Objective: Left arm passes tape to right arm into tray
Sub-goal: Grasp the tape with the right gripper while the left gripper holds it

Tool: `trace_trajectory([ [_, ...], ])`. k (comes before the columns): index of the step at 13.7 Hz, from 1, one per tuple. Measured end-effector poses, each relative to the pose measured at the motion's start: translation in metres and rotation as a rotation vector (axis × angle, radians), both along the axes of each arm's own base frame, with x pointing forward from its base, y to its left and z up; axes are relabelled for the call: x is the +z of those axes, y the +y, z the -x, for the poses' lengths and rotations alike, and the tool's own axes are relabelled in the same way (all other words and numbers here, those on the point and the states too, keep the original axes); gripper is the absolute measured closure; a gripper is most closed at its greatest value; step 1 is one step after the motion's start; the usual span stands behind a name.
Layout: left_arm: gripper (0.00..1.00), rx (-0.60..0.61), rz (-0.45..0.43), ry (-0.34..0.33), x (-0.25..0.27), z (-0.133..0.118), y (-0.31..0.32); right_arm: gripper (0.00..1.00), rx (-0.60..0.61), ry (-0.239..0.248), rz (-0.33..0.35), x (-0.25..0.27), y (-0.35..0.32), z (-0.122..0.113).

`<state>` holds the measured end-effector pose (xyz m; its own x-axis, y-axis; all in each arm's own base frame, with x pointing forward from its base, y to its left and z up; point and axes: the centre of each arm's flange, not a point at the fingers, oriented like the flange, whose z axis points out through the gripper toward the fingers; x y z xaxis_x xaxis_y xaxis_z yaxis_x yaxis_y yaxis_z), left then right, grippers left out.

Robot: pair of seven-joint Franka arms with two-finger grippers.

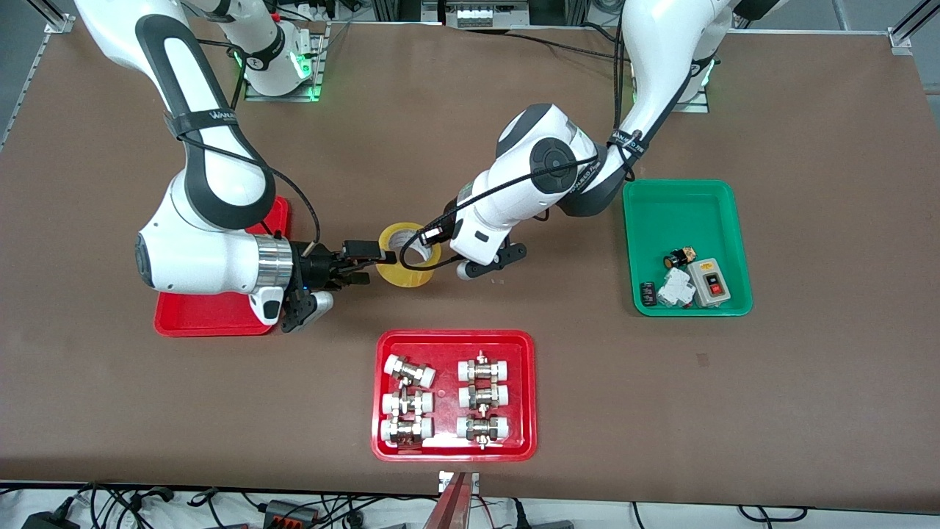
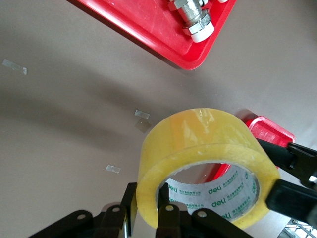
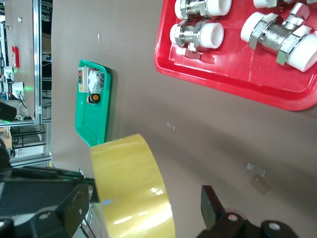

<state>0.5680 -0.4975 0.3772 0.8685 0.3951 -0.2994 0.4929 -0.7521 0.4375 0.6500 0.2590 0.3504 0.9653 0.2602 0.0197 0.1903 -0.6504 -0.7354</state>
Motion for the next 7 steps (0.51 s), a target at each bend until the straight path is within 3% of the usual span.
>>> trace_trajectory([
  [1, 0.79, 0.0, 0.001, 0.0, -0.0001, -0.0005, -0.0002, 0.0, -0.001, 0.002, -0.004, -0.0029, 0.0036, 0.0006],
  [2, 0.79, 0.001, 0.001, 0.001, -0.001, -0.001, -0.0002, 0.07, 0.002, 0.002, -0.006, -0.0038, 0.0063, 0.0015],
  [4, 0.79, 0.002, -0.002, 0.006, -0.0056, -0.0016, 0.0, 0.34, 0.003, -0.004, -0.016, -0.0009, 0.0077, 0.0017],
  [7, 0.79, 0.004, -0.001, 0.003, -0.0054, -0.0028, 0.0008, 0.39, 0.023, -0.028, -0.024, -0.0001, 0.0067, 0.0012],
])
